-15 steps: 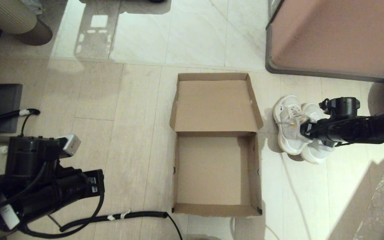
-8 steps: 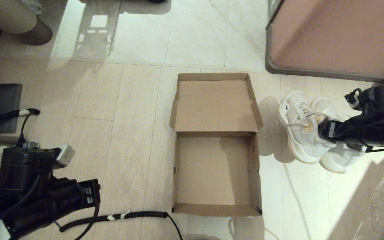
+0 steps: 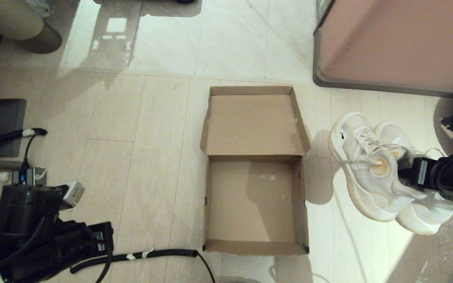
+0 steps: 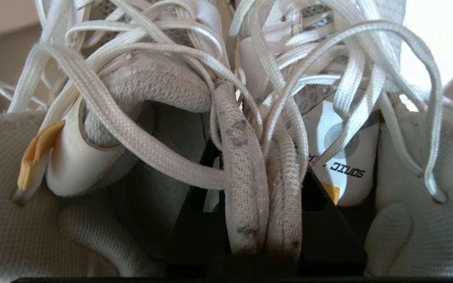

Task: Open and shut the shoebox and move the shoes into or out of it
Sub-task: Put the shoes into the shoe box

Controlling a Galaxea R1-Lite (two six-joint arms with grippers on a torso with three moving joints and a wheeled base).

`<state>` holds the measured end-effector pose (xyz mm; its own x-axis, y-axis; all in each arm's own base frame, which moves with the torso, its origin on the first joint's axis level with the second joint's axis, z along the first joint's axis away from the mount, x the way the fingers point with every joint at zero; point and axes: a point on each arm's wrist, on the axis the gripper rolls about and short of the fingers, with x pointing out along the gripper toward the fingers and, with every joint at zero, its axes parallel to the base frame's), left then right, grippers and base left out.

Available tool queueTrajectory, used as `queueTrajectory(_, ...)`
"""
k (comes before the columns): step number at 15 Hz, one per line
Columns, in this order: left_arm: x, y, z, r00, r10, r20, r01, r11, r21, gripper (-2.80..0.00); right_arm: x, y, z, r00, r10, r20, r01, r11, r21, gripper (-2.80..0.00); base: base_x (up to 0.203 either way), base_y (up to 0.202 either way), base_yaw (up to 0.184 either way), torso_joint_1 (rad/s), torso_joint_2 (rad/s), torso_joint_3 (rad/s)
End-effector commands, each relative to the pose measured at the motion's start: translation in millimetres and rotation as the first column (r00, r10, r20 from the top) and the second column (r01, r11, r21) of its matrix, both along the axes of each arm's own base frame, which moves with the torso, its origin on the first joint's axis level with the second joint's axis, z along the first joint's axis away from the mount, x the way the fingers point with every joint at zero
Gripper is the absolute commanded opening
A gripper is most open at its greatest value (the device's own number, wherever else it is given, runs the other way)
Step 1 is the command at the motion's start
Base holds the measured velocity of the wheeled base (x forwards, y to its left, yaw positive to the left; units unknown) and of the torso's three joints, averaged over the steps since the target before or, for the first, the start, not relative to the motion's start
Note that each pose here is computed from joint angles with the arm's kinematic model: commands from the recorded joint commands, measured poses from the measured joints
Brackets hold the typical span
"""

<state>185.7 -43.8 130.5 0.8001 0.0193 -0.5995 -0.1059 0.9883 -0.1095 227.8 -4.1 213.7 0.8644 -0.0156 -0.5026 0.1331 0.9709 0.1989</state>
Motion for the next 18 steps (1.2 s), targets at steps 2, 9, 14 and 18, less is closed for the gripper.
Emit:
queueTrajectory(2, -1.8, 8.8, -4.6, 0.999, 0.045, -0.014, -0.045, 0.999, -0.002, -2.80, -17.5, 20.5, 10.7, 0.994, 0.094, 0.048, -0.094, 0.996, 0.004, -2.80, 0.000, 0.000, 0.000, 0.000, 0.00, 0.000)
queueTrajectory(9, -1.9, 12.8, 8.5, 0.997, 0.058, 0.043, -0.058, 0.998, -0.002, -2.80, -22.4, 48.6, 7.7, 0.975, 0.220, 0.036, -0.221, 0.975, 0.008, -2.80, 0.000, 0.000, 0.000, 0.000, 0.00, 0.000)
queueTrajectory(14, 2.4, 20.5, 12.6, 0.989, 0.134, 0.067, -0.136, 0.991, 0.019, -2.80, -31.8, 80.2, 8.1, 0.948, 0.318, 0.023, -0.318, 0.948, -0.008, -2.80, 0.000, 0.000, 0.000, 0.000, 0.00, 0.000)
queueTrajectory(18, -8.6, 32.9, 10.3, 0.968, 0.238, 0.078, -0.240, 0.971, 0.021, -2.80, -31.1, 94.1, 12.5, 0.935, 0.351, -0.050, -0.352, 0.936, -0.009, -2.80, 0.000, 0.000, 0.000, 0.000, 0.00, 0.000)
